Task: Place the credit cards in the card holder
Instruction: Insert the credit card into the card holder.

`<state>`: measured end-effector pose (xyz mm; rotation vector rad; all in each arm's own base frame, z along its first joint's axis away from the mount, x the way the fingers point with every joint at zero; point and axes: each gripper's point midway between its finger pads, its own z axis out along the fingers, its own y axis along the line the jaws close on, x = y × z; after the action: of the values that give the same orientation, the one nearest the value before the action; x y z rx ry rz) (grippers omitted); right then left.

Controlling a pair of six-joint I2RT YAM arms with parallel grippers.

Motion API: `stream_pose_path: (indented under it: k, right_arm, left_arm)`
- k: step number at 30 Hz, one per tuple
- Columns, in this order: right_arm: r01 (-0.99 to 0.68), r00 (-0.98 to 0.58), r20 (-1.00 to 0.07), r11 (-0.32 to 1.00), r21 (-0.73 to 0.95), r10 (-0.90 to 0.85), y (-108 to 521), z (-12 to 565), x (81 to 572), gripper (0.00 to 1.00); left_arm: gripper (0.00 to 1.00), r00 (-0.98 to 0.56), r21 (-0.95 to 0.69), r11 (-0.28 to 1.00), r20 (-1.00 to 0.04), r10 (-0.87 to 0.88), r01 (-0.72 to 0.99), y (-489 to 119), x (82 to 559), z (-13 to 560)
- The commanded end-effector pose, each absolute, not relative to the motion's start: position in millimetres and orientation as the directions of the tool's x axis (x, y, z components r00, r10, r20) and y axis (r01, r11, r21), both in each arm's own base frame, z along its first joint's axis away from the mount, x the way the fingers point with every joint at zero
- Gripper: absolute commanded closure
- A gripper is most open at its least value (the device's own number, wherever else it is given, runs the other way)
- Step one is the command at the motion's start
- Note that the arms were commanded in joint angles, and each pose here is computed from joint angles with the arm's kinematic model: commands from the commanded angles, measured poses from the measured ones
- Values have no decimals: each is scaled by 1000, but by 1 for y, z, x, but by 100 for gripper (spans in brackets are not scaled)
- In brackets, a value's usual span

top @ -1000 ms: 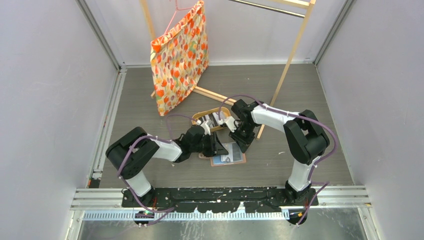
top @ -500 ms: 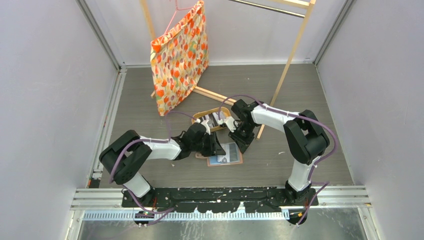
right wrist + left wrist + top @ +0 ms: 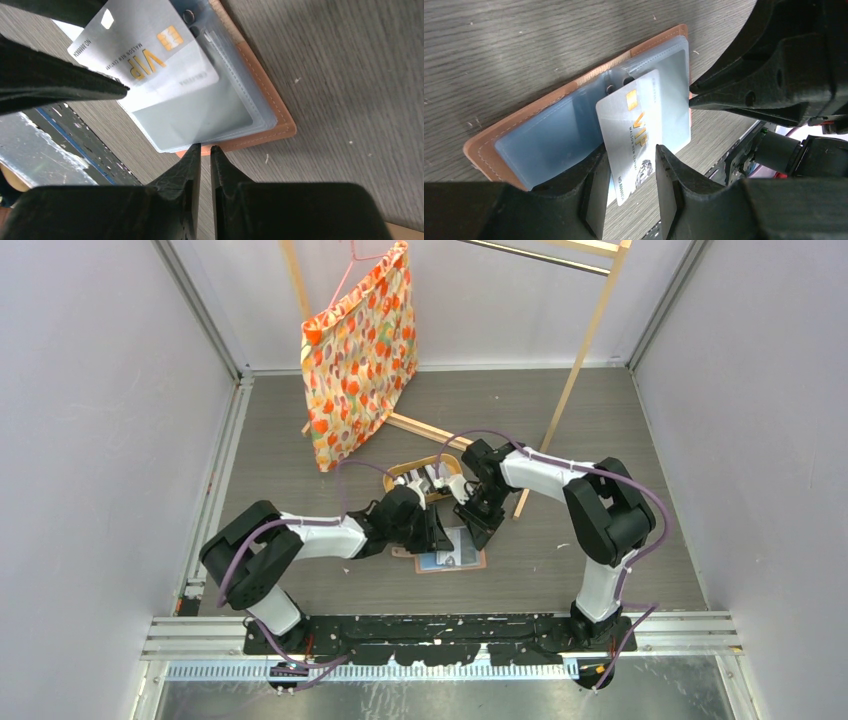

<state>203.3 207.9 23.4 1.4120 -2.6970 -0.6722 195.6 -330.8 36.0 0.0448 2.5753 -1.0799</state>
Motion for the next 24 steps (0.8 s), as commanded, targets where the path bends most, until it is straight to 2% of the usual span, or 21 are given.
stream_pose_path:
  k: [1,12,16,24]
  right_arm:
    - [-765,-609,-216,492,416,-764,225,29,209,83]
    - [-752,-624,-215,502,428,-751,226,29,209,84]
    - [-751,-626,-219,503,429,-748,226,30,210,84]
    - [-750,-626,-216,503,429,-749,225,30,210,84]
  left_arm:
    - [61,-934,-691,701,-342,-103,175,-341,193,48]
    - [57,-919,-722,677,-353,-178,146,-342,197,54]
    - [52,-917,-714,686,-355,-182,140,-334,198,53]
    - [50,-911,-686,710,-380,-163,159,-324,198,59]
